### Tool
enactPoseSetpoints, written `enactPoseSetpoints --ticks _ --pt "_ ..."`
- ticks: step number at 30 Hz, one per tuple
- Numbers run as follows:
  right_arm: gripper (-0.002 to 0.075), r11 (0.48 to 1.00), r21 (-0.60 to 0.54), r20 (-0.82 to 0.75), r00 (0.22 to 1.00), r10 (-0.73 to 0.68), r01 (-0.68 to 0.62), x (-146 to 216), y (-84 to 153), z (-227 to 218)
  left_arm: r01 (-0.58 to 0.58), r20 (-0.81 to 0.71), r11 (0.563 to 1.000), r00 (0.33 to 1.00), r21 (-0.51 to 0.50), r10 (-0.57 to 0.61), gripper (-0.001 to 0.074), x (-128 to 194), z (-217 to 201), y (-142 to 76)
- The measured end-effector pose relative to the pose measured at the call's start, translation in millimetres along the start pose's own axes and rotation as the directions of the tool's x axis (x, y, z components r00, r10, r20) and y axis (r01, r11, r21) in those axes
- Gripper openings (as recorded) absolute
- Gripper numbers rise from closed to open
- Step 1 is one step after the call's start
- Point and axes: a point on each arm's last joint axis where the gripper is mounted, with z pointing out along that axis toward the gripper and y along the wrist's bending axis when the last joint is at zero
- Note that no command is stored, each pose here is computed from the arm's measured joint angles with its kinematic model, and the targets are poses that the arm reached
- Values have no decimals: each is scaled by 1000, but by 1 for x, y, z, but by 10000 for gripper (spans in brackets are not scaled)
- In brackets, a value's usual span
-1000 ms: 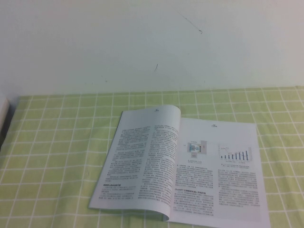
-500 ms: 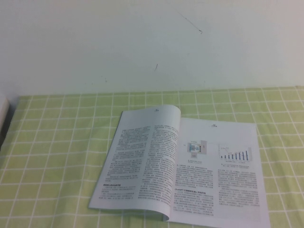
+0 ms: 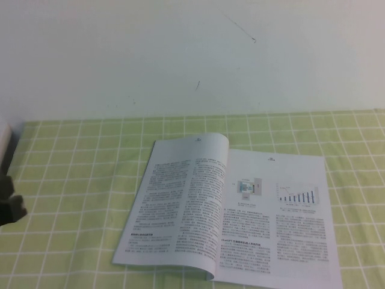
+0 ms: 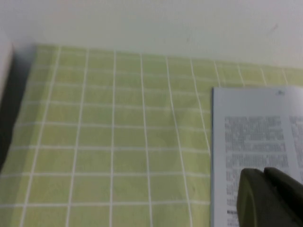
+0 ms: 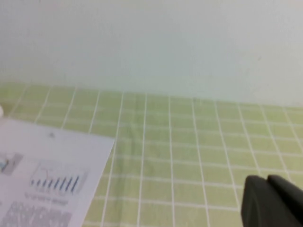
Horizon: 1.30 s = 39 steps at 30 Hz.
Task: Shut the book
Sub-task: 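Close the open booklet and leave it lying on the table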
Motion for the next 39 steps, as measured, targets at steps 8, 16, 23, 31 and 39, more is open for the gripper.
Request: enactPoseSetpoints --ticks 8,16,23,31,39 --pt "-3 978 -206 -305 950 -59 -6 17 17 69 -18 -334 983 939 182 79 -4 -10 65 -12" --pt "-3 832 -551 -435 874 -217 -67 31 72 129 125 -380 922 925 366 25 -4 -11 121 -22" --pt "-3 799 -590 -565 764 -310 -113 75 110 178 15 -365 929 922 370 130 -4 6 148 -39" --pt "-3 814 -554 -667 678 -310 -173 109 120 204 -74 -366 945 910 317 194 -4 28 176 -53" --pt "-3 812 -551 -675 675 -298 -192 108 122 206 -117 -413 979 893 168 177 -3 57 221 -33"
